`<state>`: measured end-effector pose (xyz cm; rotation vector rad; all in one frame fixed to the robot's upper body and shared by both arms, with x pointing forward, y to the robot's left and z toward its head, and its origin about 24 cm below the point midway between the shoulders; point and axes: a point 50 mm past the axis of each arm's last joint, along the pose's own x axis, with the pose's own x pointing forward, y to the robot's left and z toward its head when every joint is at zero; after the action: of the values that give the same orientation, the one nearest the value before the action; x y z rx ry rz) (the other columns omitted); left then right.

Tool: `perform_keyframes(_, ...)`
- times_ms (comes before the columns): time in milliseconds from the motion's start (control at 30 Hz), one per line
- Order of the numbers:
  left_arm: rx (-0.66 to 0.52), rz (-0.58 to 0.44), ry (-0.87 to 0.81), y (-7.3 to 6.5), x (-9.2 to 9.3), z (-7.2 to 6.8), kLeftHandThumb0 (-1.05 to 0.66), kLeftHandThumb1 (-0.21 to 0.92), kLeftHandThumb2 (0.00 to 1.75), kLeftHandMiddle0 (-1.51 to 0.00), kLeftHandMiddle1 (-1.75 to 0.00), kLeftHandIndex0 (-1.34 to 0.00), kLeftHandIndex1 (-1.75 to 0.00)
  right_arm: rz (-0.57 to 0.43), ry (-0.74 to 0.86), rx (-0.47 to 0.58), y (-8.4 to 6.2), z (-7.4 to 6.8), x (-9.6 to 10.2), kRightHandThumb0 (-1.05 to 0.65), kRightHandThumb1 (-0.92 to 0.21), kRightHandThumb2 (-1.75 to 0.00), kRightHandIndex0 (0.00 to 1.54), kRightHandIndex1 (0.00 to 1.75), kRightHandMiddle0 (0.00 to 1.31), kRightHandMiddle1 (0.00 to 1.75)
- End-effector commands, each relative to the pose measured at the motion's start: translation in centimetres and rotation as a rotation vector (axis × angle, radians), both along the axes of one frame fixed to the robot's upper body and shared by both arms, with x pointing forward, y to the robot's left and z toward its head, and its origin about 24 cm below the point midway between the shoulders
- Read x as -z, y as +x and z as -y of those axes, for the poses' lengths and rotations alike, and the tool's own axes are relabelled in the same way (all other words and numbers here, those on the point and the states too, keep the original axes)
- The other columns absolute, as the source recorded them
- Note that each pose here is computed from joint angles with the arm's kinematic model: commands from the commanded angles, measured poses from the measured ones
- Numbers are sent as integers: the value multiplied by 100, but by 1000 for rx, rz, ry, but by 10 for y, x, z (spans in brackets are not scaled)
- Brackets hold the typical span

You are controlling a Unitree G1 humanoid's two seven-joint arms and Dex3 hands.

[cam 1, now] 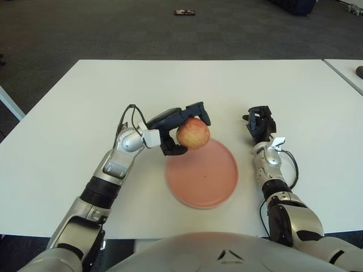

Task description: Put the apple into the plate.

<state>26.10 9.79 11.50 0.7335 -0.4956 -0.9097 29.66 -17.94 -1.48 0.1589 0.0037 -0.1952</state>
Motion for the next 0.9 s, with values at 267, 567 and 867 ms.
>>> perform_keyframes(267, 11, 57, 90, 0, 4, 2, 0, 3, 161, -85, -165, -60, -175, -158, 41, 18, -20, -2, 30, -36, -85, -61, 39, 149, 23, 175)
perform_keyframes(567, 37, 48, 181, -1, 21, 11, 0, 3, 162, -85, -166, -60, -175, -162, 34, 12, -19, -1, 30, -36, -86, -60, 39, 149, 23, 175)
perform_keyframes(867, 50, 121, 273, 0, 32, 11, 0, 2, 163, -85, -167, -61, -175, -161, 39, 13, -19, -2, 30, -36, -86, -60, 39, 149, 23, 175)
